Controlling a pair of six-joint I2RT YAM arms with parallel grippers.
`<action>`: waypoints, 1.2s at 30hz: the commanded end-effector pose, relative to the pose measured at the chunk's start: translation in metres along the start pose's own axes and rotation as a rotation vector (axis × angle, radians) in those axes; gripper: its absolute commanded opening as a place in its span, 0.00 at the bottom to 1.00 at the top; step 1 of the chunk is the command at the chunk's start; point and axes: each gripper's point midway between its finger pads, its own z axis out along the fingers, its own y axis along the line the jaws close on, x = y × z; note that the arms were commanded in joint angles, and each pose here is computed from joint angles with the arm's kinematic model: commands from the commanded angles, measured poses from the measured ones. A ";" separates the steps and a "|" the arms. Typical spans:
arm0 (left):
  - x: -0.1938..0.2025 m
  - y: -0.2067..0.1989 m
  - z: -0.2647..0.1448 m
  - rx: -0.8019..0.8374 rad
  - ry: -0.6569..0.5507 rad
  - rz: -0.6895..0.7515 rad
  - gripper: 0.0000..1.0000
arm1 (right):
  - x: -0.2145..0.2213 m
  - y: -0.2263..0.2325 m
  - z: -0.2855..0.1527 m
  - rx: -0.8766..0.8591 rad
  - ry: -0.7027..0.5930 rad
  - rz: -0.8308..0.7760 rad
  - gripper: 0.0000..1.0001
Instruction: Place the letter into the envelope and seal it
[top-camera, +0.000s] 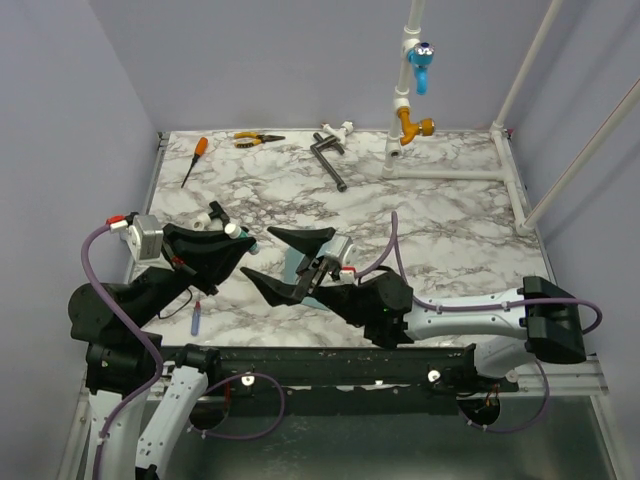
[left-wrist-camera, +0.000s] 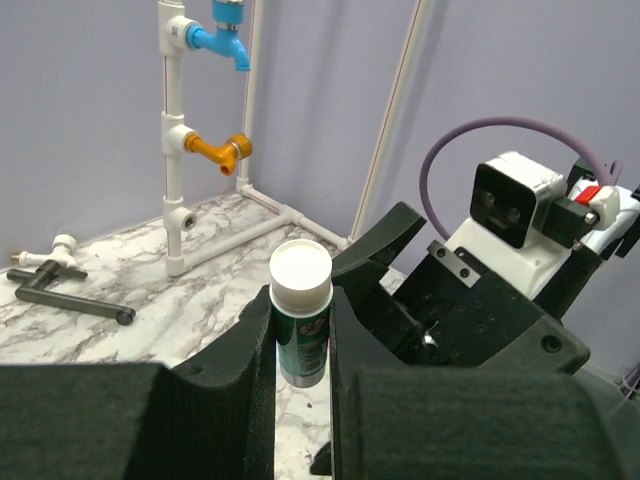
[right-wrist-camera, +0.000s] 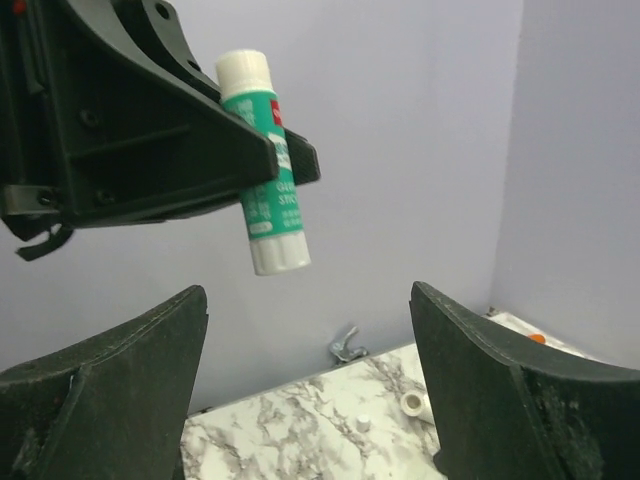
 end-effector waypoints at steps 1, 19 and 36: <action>-0.011 -0.002 -0.001 -0.021 -0.027 -0.015 0.00 | -0.015 -0.015 0.007 0.115 -0.050 -0.114 0.80; -0.005 0.008 0.002 -0.045 -0.015 -0.016 0.00 | -0.021 0.007 0.010 0.099 -0.059 -0.215 0.50; -0.001 0.008 0.003 -0.039 -0.005 -0.022 0.00 | -0.010 0.013 0.022 0.084 -0.012 -0.243 0.38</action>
